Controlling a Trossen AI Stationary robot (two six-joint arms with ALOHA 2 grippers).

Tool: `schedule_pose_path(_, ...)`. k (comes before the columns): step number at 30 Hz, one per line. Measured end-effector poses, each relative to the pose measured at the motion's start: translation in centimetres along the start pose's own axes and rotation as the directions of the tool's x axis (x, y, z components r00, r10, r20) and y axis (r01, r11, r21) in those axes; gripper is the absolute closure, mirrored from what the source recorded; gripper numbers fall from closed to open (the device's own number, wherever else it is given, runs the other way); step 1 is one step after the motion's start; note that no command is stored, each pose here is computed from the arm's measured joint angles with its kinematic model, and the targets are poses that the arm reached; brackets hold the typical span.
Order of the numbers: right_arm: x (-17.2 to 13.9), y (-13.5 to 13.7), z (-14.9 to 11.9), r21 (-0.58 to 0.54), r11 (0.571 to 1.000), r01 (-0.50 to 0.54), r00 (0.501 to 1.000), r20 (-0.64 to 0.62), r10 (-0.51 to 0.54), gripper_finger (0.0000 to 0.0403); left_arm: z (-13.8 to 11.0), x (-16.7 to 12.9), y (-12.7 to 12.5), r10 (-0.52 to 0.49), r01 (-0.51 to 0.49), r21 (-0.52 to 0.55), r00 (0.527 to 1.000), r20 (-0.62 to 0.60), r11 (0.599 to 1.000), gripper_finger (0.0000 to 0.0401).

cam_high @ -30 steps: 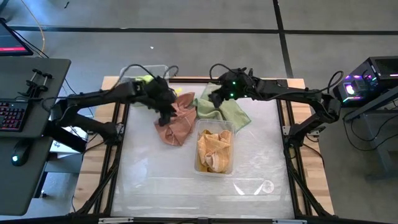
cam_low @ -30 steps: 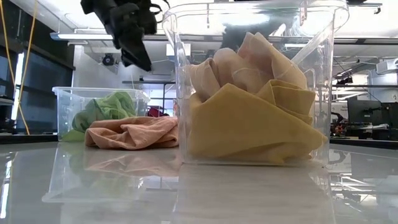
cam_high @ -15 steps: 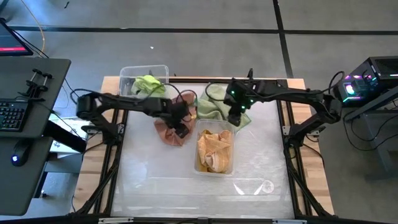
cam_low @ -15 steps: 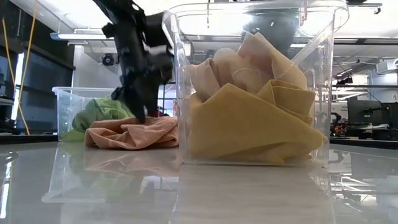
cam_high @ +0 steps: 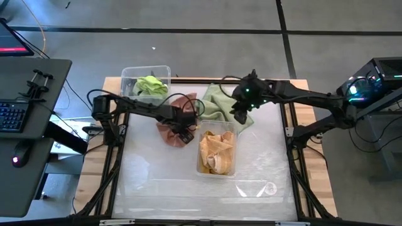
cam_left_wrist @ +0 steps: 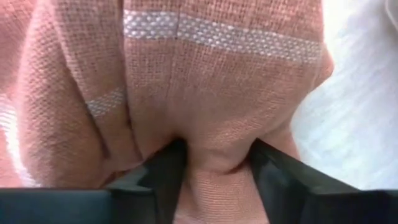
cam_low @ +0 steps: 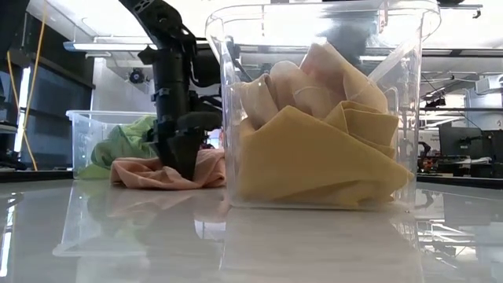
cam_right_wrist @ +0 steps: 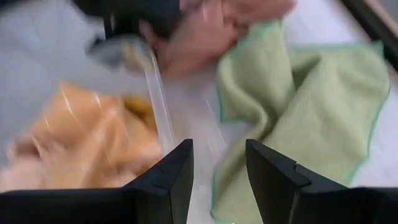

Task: Sort towels by color in basket
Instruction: Put the orange towel into the bottom transparent bin

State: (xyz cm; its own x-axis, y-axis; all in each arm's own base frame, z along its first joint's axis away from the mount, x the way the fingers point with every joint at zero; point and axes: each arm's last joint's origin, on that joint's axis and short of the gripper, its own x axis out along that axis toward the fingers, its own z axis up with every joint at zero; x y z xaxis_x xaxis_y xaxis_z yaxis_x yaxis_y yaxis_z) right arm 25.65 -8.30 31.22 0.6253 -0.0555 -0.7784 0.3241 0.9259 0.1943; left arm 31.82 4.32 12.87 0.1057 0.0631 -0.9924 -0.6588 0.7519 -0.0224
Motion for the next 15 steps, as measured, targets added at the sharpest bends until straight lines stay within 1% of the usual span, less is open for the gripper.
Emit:
schedule_pose_path(5, -0.1, 0.2, 1.5, 0.038, 0.999, -0.027, 0.988, 0.152, 0.021, 0.0263, 0.0, -1.0, 0.1, -0.013, 0.01, 0.084, 0.999, 0.04, 0.996, 0.0323)
schedule_pose_path(8, -0.4, 0.3, 2.0, 0.064, 0.997, -0.045, 0.976, 0.214, 0.03, 0.0263, 0.0, -1.8, 0.3, -0.035, 0.028, 0.125, 0.998, 0.056, 0.992, 0.038)
schedule_pose_path(10, -1.0, 0.4, 2.3, 0.071, 0.996, -0.055, 0.965, 0.261, 0.035, 0.0263, 0.0, -2.3, 0.5, -0.053, 0.045, 0.132, 0.997, 0.06, 0.99, 0.039)
schedule_pose_path(15, -3.0, 0.3, 2.7, 0.066, 0.996, -0.059, 0.929, 0.368, 0.03, 0.0263, -0.3, -4.8, 1.2, -0.072, 0.06, 0.12, 0.993, 0.096, 0.991, 0.0386)
